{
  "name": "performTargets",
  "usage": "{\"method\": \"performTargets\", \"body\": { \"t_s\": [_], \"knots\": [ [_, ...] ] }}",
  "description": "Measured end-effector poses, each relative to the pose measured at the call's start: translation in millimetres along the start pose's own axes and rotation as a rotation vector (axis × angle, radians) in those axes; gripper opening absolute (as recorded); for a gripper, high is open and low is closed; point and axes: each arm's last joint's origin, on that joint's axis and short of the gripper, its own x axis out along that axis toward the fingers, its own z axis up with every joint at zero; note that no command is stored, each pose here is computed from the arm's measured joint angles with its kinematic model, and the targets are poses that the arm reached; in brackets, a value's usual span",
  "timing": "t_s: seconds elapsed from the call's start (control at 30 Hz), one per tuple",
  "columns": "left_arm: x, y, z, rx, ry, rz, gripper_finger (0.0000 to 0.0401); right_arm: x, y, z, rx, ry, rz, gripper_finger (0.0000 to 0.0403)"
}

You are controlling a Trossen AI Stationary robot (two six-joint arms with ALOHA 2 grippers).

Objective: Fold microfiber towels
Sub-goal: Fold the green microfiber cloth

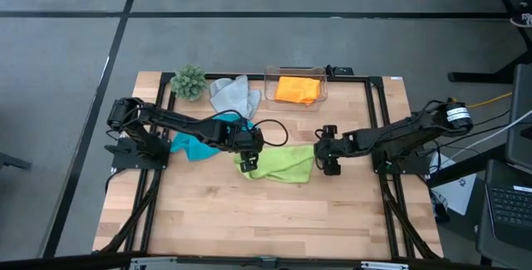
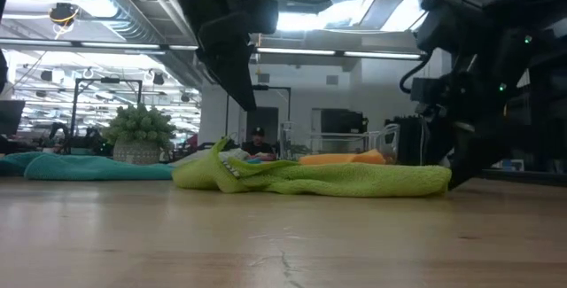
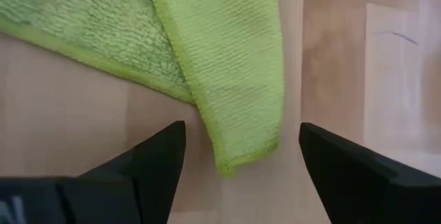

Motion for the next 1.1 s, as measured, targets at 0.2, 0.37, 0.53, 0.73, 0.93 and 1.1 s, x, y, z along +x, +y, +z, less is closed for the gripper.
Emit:
{"method": "performTargets", "body": {
  "t_s": [0.2,0.37,0.53,0.73,0.93,1.1],
  "knots": [
    [0,0,0,0.000,0.000,0.000,0.0128,1,-1,1,-0.023,0.001,-0.073,0.0286],
    [0,0,1,-0.002,-0.006,0.000,0.0128,1,-2,0,-0.047,0.021,-0.179,0.0286],
    [0,0,1,-0.002,-0.009,0.004,0.0128,-2,-2,1,-0.064,0.008,-0.296,0.0286],
    [0,0,1,0.003,-0.010,0.004,0.0128,-3,1,3,-0.102,-0.014,-0.281,0.0286],
    [0,0,1,0.004,-0.011,0.005,0.0128,-3,6,10,-0.115,-0.085,-0.179,0.0286],
    [0,0,1,0.004,-0.011,0.006,0.0128,-3,8,11,-0.115,-0.102,-0.140,0.0286]
  ]
}}
